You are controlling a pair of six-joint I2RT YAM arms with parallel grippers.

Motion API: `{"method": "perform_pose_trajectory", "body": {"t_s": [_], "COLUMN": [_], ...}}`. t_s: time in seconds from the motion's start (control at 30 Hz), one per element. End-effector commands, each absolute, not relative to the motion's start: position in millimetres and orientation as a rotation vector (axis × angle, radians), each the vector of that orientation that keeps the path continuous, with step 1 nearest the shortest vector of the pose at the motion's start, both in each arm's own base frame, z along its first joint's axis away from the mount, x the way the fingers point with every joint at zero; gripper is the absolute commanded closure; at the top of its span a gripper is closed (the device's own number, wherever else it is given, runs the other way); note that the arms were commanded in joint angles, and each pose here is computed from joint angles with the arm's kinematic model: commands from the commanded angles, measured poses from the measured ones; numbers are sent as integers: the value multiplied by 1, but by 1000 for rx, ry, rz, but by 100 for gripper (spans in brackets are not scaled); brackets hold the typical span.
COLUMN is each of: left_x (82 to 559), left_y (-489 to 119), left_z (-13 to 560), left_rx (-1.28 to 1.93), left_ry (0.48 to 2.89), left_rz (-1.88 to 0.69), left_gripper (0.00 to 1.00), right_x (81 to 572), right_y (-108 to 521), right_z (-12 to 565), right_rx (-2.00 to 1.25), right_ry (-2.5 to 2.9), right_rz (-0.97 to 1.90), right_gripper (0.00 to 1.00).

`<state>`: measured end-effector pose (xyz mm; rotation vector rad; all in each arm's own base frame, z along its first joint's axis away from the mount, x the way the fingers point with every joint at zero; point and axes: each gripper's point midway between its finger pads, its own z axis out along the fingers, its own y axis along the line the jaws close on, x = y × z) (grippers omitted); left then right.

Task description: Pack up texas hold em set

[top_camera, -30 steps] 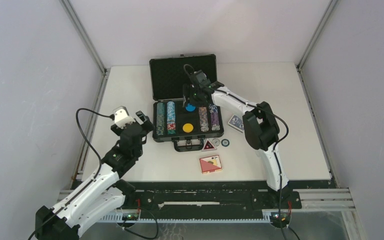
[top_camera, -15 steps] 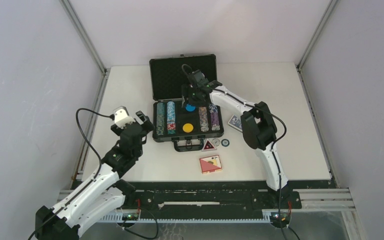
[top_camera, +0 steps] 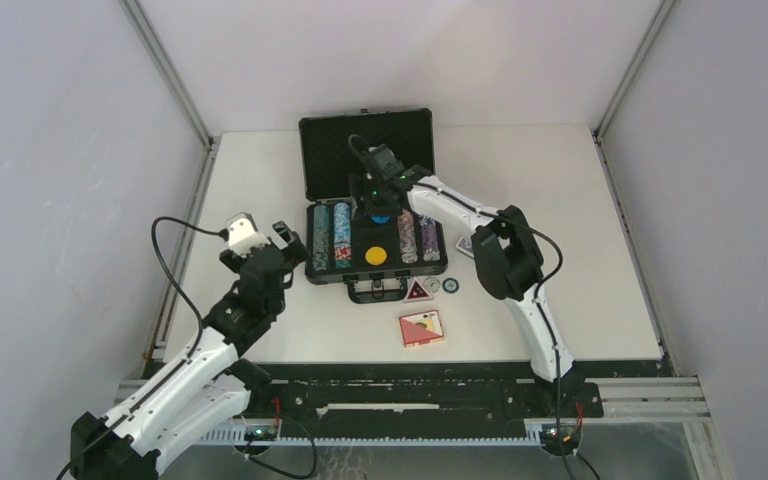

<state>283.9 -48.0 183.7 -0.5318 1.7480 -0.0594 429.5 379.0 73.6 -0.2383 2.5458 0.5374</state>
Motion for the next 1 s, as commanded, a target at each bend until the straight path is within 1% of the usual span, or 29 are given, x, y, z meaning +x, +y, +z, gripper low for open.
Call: {"method": "perform_pose_trajectory", "body": {"t_s": [0.0,0.2,0.4,0.6,0.77,0.97], "left_x": [281,279,280,277,276,278], "left_y": [-40,-36,-34,-26,-25,-29], "left_z": [187,190,190,193,188,191], "left_rx": [-575,-601,-618,-670,-674,-654], "left_ry": [1708,1685,1678,1632,1635,1648], "left_rz": [-53,-59,-43,-40,-38,-46], "left_gripper": [0,0,0,0,0,0], "right_x": [412,428,435,434,424,418], "right_y": [397,389,396,404,411,398], "right_z": [61,79,112,132,123,100], "right_rx": [-353,-331,-325,-338,-349,-333], "right_ry": [2537,2454,2385,2364,2387,2423], "right_rz": [458,338,391,430,488,445], "right_gripper": [20,21,21,21,21,21]}}
